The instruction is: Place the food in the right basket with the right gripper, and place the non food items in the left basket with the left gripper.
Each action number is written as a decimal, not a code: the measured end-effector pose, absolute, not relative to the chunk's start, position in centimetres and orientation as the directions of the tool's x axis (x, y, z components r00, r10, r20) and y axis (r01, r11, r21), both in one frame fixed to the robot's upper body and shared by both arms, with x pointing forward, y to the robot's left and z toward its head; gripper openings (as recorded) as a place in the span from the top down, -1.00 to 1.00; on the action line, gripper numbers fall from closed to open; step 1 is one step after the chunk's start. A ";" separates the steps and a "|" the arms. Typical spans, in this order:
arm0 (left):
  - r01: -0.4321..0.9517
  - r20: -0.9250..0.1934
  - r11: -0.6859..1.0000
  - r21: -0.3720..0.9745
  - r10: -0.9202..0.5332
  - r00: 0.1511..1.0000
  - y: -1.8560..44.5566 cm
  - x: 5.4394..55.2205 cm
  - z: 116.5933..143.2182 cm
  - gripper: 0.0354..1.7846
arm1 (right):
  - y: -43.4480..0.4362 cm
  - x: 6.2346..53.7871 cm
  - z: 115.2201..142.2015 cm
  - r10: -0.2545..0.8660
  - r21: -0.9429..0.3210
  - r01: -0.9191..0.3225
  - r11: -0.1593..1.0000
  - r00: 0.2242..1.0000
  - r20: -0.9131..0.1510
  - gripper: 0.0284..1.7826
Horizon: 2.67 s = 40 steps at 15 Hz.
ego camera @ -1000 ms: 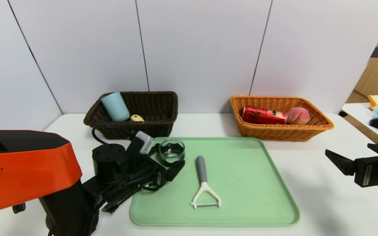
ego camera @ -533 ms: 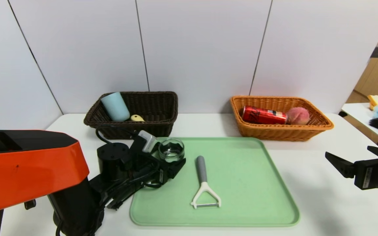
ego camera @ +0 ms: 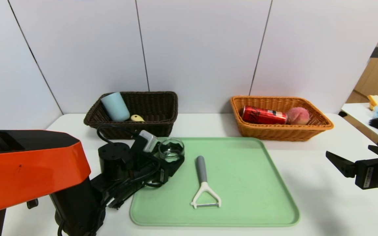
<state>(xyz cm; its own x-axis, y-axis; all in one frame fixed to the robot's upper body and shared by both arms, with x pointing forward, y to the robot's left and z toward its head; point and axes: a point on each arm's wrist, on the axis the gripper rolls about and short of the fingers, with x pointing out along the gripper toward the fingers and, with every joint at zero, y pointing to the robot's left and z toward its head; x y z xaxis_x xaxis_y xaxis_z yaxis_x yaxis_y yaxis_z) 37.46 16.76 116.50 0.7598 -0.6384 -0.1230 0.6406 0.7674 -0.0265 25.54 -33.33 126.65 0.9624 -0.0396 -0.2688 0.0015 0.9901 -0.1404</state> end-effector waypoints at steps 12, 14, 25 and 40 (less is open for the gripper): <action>0.699 -0.091 0.714 -0.044 -0.699 0.709 17.4 35.4 118.7 -0.34 | -33.3 25.3 126.8 -0.038 -0.142 0.001 0.990 0.965 -0.260 -0.90; 0.718 -0.061 0.695 -0.032 -0.719 0.692 17.6 34.2 120.0 -0.34 | -33.3 25.3 126.8 -0.038 -0.143 0.001 0.990 0.965 -0.260 -0.90; 0.644 0.208 0.763 0.050 -0.639 0.740 20.9 34.4 132.0 -0.34 | -33.3 25.2 126.9 -0.032 -0.142 -0.004 0.990 0.967 -0.253 -0.90; 0.515 -0.471 0.848 0.126 -0.406 0.783 25.8 44.1 137.1 -0.33 | -33.3 24.6 126.5 -0.032 -0.138 -0.004 0.990 0.965 -0.259 -0.90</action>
<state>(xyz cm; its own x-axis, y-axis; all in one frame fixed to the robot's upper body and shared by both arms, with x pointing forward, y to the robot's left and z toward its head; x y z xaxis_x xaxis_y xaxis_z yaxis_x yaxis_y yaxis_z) 44.12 25.85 137.11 0.7835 -0.4056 -0.4708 0.5149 0.8479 0.1263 24.60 -33.34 126.48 0.9652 -0.0323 -0.2595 -0.0041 0.9904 -0.1382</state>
